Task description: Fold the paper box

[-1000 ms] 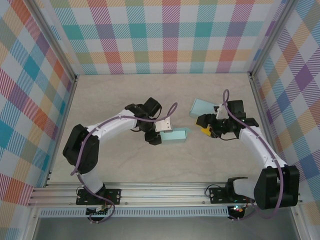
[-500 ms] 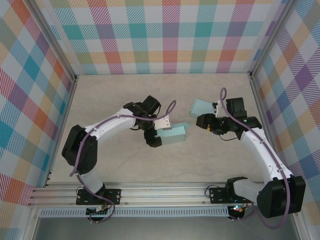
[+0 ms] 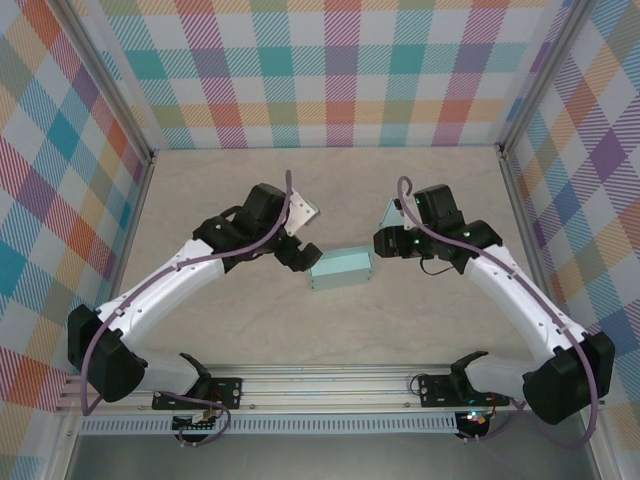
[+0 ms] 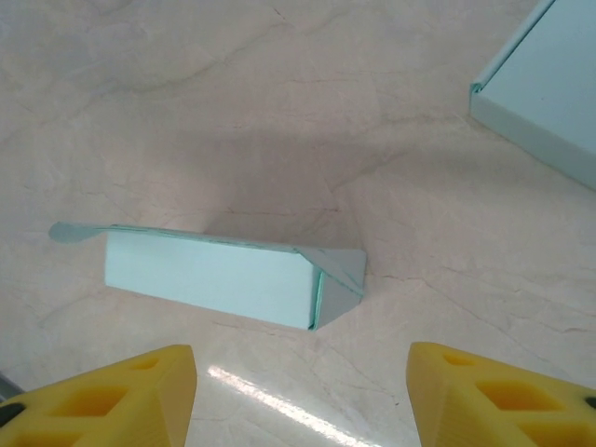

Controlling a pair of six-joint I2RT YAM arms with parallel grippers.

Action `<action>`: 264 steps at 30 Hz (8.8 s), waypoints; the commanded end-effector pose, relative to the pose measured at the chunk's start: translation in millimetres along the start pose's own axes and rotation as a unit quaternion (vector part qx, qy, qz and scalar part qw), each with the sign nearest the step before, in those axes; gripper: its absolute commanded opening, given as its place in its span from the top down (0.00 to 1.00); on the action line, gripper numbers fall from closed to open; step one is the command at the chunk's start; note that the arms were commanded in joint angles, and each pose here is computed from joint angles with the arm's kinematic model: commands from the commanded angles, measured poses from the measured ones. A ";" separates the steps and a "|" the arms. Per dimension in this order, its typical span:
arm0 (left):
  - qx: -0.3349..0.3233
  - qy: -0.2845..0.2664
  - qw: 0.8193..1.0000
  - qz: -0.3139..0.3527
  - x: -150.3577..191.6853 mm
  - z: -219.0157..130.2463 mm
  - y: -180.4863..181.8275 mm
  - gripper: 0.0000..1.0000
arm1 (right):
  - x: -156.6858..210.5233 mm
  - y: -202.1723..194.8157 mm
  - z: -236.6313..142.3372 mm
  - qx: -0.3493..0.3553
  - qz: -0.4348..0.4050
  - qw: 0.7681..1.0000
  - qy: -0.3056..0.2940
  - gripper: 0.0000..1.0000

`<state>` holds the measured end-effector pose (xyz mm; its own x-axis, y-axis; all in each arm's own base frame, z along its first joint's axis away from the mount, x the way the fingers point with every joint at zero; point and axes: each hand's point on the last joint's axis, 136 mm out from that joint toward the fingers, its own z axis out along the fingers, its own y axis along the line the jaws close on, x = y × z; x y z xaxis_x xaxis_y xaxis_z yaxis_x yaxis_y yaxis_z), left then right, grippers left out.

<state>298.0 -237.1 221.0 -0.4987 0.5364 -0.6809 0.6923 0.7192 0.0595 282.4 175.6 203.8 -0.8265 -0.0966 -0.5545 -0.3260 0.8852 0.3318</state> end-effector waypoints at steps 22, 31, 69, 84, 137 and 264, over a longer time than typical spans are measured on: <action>-0.018 0.035 0.985 -0.169 39.2 33.8 -8.7 0.38 | -4.1 6.8 54.4 0.019 -0.082 0.995 0.056 0.52; -0.015 0.045 0.984 -0.170 40.0 41.5 -14.2 0.54 | 6.7 6.3 65.4 0.022 -0.078 0.994 0.078 0.57; 0.030 0.051 0.967 -0.247 41.6 63.2 -36.3 1.00 | 16.6 34.8 71.9 -0.004 0.000 0.997 0.079 0.90; 0.039 0.013 0.955 -0.294 32.9 68.6 -43.3 1.00 | 23.3 39.7 78.9 0.004 0.005 0.997 0.075 0.94; -0.064 -0.067 0.958 -0.270 87.6 80.8 -41.1 0.98 | 80.8 20.1 99.6 0.056 -0.036 0.997 -0.032 1.00; -0.084 -0.045 0.882 -0.462 142.8 92.2 -6.3 0.65 | 55.2 42.3 104.0 0.137 0.013 0.990 0.039 0.00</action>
<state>298.2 -228.7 116.9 -0.6552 -0.4580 -0.6008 -0.0035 0.7971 -0.6038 275.6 268.8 123.0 -0.8500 -0.0963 -0.5179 -0.2038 0.9667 0.1546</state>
